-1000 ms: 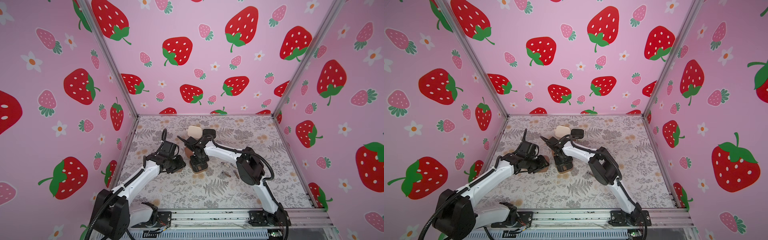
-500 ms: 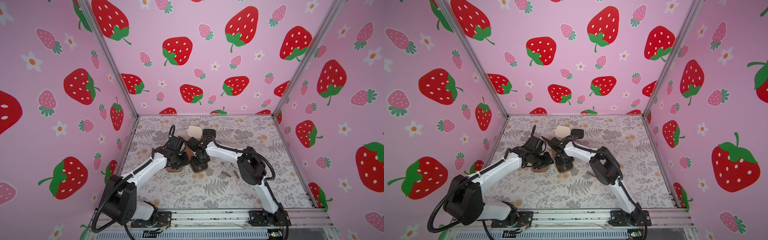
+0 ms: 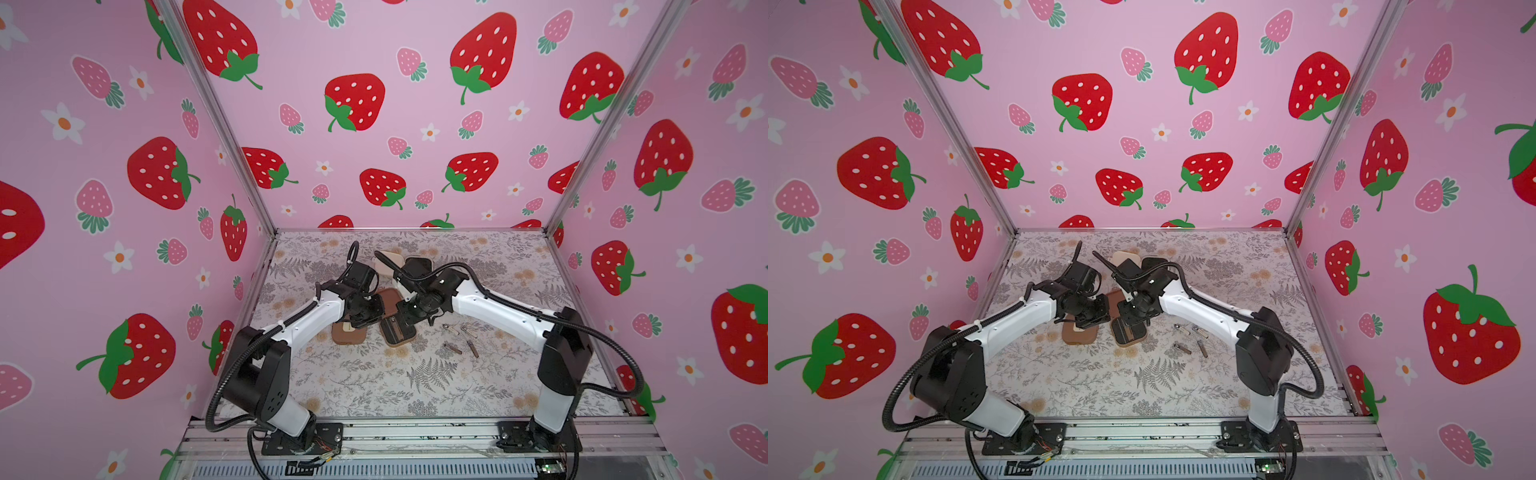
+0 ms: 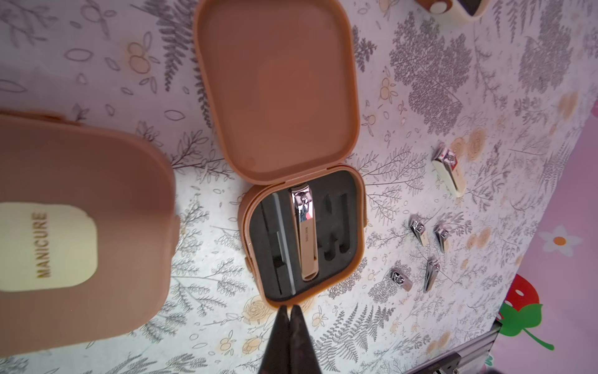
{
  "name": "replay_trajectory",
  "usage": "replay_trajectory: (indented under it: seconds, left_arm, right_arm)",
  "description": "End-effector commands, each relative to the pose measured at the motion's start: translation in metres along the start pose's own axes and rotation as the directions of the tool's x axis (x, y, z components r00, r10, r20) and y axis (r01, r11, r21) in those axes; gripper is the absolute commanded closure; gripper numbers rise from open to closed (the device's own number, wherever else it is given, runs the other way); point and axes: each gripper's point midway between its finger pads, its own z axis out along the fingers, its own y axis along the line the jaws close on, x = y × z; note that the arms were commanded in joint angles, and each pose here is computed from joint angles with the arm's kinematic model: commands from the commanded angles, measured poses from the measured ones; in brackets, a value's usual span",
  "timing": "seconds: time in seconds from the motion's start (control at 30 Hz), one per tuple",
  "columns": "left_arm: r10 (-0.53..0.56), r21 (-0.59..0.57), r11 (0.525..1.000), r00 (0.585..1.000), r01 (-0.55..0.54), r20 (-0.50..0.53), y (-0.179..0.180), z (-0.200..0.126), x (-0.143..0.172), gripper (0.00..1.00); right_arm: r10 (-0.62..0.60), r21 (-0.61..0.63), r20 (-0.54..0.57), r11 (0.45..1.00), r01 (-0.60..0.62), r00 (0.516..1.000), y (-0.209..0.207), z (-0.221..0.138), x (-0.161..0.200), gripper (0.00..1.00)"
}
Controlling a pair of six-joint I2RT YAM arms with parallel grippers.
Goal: Organize nail clipper sets
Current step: Place the nail clipper in the storage box, then pick up the nail clipper from the center of the board.
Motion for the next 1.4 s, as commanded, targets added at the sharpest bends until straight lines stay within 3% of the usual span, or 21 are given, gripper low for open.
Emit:
replay_trajectory:
  seconds: [0.0, 0.37, 0.73, 0.97, 1.17, 1.37]
  left_arm:
    - [0.012, 0.045, 0.999, 1.000, -0.011, -0.013, -0.017, 0.008, -0.007, 1.00]
    - [-0.040, -0.042, 0.998, 0.997, 0.037, -0.066, 0.003, 0.050, -0.006, 1.00]
    - [-0.070, -0.174, 0.983, 0.996, 0.059, -0.058, 0.034, 0.065, -0.003, 1.00]
    - [-0.056, -0.193, 0.980, 0.998, 0.048, -0.038, 0.041, 0.069, -0.002, 1.00]
    - [-0.036, -0.179, 0.983, 0.999, 0.030, -0.032, 0.039, 0.070, 0.000, 1.00]
    - [-0.039, -0.137, 0.990, 0.997, 0.030, -0.061, 0.031, 0.073, 0.008, 1.00]
  right_arm:
    - [0.028, 0.022, -0.031, 0.999, -0.027, 0.999, -0.023, -0.001, 0.017, 0.65]
    - [0.169, 0.038, -0.028, 0.985, -0.168, 0.985, -0.072, -0.016, 0.055, 0.64]
    - [0.205, 0.083, -0.056, 0.976, -0.200, 0.977, -0.091, -0.015, 0.076, 0.62]
    - [0.137, 0.171, -0.149, 0.979, -0.110, 0.979, -0.113, -0.006, 0.121, 0.60]
    - [0.154, 0.253, -0.165, 0.961, -0.109, 0.974, -0.133, -0.004, 0.155, 0.55]
    - [0.078, 0.194, -0.171, 0.980, -0.044, 0.982, -0.125, 0.004, 0.149, 0.53]
